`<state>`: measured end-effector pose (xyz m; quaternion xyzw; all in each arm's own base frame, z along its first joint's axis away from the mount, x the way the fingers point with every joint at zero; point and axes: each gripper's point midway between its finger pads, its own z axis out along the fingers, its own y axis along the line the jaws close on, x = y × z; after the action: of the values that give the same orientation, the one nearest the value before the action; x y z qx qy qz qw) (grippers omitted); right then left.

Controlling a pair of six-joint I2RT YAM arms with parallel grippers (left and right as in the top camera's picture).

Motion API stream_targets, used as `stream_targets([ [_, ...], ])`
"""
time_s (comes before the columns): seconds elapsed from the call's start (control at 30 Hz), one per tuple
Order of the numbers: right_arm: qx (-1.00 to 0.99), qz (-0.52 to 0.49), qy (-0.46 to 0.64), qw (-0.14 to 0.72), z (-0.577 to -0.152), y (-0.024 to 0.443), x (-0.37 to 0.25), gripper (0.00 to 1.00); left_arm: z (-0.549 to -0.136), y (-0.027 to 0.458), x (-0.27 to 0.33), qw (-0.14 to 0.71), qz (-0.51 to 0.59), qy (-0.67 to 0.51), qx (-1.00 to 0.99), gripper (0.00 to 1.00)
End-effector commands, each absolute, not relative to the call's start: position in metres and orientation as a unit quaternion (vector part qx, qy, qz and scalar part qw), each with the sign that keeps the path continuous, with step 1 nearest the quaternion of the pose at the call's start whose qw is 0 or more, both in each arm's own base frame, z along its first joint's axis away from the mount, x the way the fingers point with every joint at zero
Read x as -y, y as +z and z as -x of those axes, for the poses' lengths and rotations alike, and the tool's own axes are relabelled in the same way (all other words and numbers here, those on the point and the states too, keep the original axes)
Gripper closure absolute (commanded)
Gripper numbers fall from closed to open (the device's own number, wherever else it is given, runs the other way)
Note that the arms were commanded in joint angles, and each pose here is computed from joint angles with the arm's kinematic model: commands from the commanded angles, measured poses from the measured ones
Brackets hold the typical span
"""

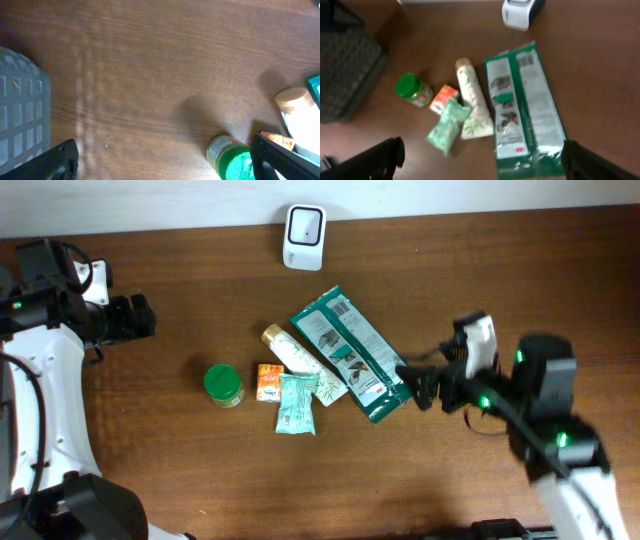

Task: Scan the item barcode
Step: 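Reach the right gripper to the mint-green pouch and grasp it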

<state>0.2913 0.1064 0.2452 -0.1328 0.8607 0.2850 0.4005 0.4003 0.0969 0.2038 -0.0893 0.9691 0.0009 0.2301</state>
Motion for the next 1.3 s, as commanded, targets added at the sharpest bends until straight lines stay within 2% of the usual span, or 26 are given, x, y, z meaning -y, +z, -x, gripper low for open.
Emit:
stream_targets([
  [0.0,-0.883,0.124,0.307,0.334,-0.314,0.259,-0.114,0.02,-0.401,0.208,-0.099,0.236,0.084,0.003,-0.968,0.01],
  [0.2,-0.913,0.192,0.297,0.203,-0.337,0.249,-0.164,0.02,-0.401,0.208,-0.099,0.236,0.084,0.003,-0.968,0.01],
  [0.43,-0.880,0.229,0.351,0.226,-0.376,0.239,-0.237,0.02,-0.401,0.208,-0.099,0.236,0.084,0.003,-0.968,0.01],
  [0.5,-0.894,0.224,0.318,0.221,-0.382,0.218,-0.255,0.18,-0.401,0.208,-0.099,0.236,0.084,0.003,-0.968,0.01],
  [0.6,-0.926,0.186,0.255,0.210,-0.390,0.181,-0.275,0.27,-0.401,0.208,-0.099,0.236,0.084,0.003,-0.968,0.01],
  [0.67,-0.928,0.179,0.262,0.195,-0.391,0.159,-0.298,0.35,-0.401,0.208,-0.099,0.236,0.084,0.003,-0.968,0.01],
  [0.73,-0.932,0.147,0.281,0.177,-0.399,0.134,-0.317,0.47,-0.401,0.208,-0.099,0.236,0.084,0.003,-0.968,0.01],
  [0.87,-0.906,0.177,0.357,0.146,-0.397,0.102,-0.359,0.53,-0.401,0.208,-0.099,0.236,0.084,0.003,-0.968,0.01],
  [0.97,-0.908,0.163,0.365,0.128,-0.396,0.082,-0.371,0.62,-0.401,0.208,-0.099,0.236,0.084,0.003,-0.968,0.01],
  [1.13,-0.911,0.170,0.354,0.123,-0.390,0.067,-0.379,0.62,-0.401,0.208,-0.099,0.236,0.084,0.003,-0.968,0.01],
  [1.27,-0.922,0.160,0.338,0.099,-0.389,0.031,-0.375,0.61,-0.401,0.208,-0.099,0.236,0.084,0.003,-0.968,0.01],
])
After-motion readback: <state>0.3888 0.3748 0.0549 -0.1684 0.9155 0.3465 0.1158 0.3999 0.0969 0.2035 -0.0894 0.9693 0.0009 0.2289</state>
